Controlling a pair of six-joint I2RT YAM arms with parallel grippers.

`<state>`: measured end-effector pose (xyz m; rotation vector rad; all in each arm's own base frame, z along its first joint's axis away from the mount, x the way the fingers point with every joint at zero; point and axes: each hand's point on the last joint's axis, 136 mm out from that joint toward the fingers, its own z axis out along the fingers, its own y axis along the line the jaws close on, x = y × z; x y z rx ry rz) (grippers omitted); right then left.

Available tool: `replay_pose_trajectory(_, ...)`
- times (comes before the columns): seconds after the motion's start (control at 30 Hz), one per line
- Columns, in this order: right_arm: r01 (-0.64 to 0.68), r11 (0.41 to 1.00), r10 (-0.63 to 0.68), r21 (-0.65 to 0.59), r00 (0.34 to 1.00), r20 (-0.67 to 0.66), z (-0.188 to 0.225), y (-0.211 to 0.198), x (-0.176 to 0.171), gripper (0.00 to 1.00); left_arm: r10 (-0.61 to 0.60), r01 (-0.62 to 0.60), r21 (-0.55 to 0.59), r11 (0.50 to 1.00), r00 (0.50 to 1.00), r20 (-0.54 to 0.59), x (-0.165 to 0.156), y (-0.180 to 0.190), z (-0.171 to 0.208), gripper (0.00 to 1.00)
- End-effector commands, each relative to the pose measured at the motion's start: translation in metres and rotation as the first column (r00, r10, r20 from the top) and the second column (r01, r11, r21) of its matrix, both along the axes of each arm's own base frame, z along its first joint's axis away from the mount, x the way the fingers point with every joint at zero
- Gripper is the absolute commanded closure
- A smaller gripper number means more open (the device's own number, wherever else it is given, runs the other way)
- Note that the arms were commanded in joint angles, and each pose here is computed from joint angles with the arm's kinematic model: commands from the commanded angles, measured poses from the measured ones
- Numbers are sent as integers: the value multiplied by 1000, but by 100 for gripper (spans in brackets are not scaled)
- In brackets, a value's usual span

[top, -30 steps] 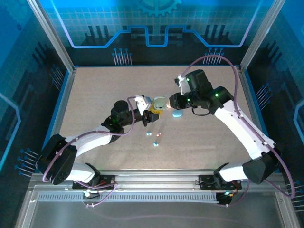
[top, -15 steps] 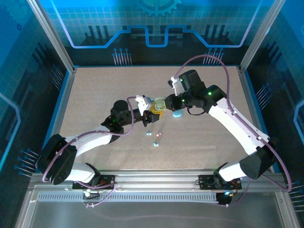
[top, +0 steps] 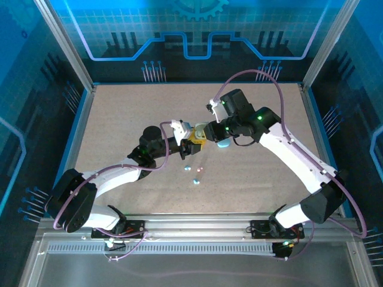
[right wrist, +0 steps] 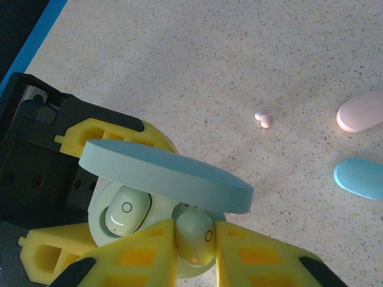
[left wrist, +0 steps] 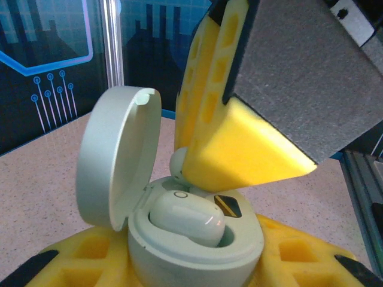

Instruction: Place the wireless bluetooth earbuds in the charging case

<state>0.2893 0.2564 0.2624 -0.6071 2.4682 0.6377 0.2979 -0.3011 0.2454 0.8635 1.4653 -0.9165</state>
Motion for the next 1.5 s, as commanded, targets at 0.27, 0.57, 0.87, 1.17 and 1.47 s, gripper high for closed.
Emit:
replay_pose_trajectory(0.27,-51,997,50,-51,999,-10,-1,2,-8,72,-25,31,-56,998,995,92,-1,-7,32,69)
replay_pose_trajectory(0.57,-62,998,62,12,998,8,14,8,-6,65,-29,34,-53,998,996,88,0,-9,30,69)
replay_pose_trajectory(0.87,-23,998,22,67,1000,20,28,-1,-6,63,-22,27,-56,998,995,93,2,-8,30,69)
replay_pose_trajectory(1.17,255,931,-263,260,965,-4,49,-48,29,56,-48,50,-15,999,989,139,-4,-9,29,70)
replay_pose_trajectory(1.47,208,898,-115,387,962,-248,50,-10,51,54,-51,51,6,999,986,160,-9,-6,34,69)
